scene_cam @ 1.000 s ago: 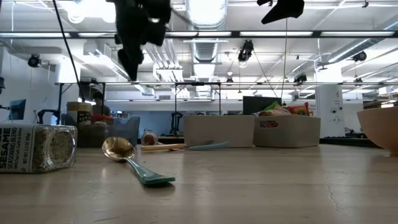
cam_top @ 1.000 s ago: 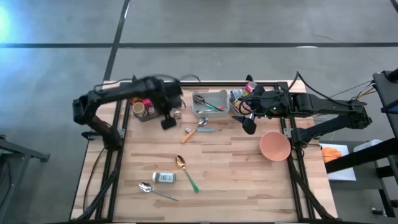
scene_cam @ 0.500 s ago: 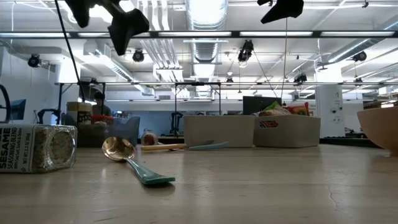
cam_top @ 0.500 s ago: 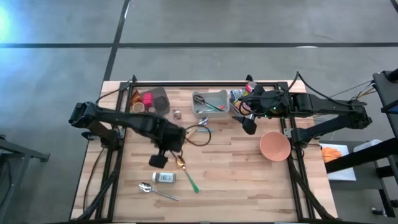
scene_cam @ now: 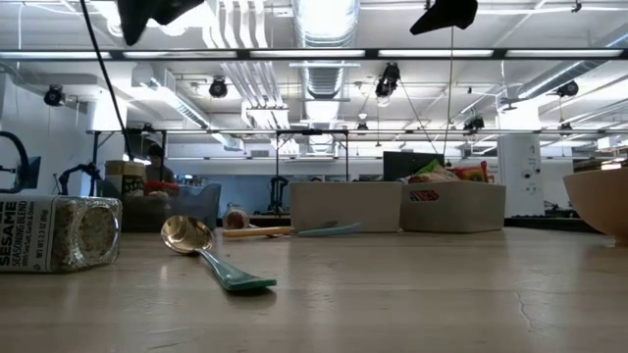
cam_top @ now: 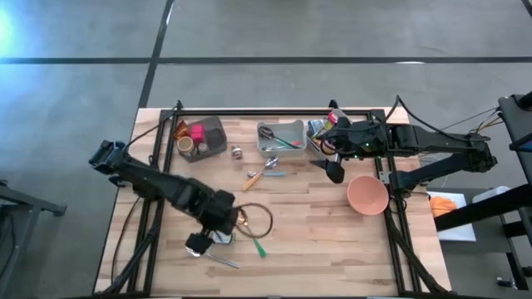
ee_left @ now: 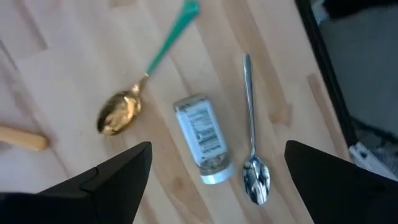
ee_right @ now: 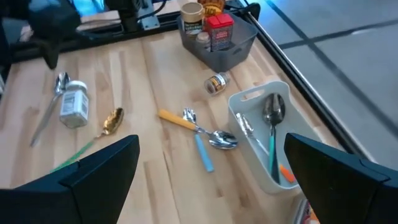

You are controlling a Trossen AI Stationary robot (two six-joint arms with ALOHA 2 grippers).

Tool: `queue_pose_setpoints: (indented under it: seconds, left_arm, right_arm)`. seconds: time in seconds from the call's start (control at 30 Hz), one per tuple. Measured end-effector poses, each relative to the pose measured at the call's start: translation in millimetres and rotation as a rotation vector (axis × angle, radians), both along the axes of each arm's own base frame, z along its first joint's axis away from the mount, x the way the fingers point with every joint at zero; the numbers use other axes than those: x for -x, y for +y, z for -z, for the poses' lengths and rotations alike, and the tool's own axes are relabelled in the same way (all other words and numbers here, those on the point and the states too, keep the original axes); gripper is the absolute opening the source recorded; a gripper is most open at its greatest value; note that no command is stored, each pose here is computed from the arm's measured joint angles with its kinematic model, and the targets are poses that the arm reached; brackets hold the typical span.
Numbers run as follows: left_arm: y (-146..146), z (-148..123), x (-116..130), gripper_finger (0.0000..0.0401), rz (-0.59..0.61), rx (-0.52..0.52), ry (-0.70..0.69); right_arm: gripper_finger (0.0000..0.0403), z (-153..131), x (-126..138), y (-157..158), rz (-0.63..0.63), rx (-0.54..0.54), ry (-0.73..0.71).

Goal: Pick & Place Food Item
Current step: Put the white spoon into the left gray bin

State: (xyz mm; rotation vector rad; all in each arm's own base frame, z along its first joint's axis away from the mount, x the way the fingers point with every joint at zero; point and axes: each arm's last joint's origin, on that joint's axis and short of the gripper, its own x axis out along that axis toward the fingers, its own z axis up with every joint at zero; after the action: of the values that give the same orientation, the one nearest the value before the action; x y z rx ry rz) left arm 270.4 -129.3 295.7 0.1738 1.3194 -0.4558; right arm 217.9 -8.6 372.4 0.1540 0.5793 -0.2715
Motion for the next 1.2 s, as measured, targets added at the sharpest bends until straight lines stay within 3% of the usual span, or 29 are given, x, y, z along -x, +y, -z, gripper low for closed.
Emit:
queue_pose_setpoints:
  seconds: [0.2, 0.5, 0.63, 0.83, 1.2]
  left_arm:
    - [-37, 26, 23, 0.0372, 0.111, -0.015, 0.024]
    - [-74, 65, 54, 0.0372, 0.103, -0.03, 0.002]
    - [-80, 79, 60, 0.0372, 0.112, -0.017, -0.028]
    - [-78, 96, 64, 0.0372, 0.01, -0.018, -0.019]
    - [-73, 118, 69, 0.0372, -0.004, -0.031, -0.001]
  right_arm:
    - [0.0398, 0, 0, 0, 0.056, -0.085, -0.02]
    - [0.0398, 1, 0, 1, 0.053, -0.099, -0.017]
    - [0.0398, 1, 0, 1, 0.057, -0.104, -0.016]
    - [0.0398, 8, 0, 1, 0.067, -0.127, 0.0]
    - [0.0398, 39, -2, 1, 0.118, -0.187, 0.08]
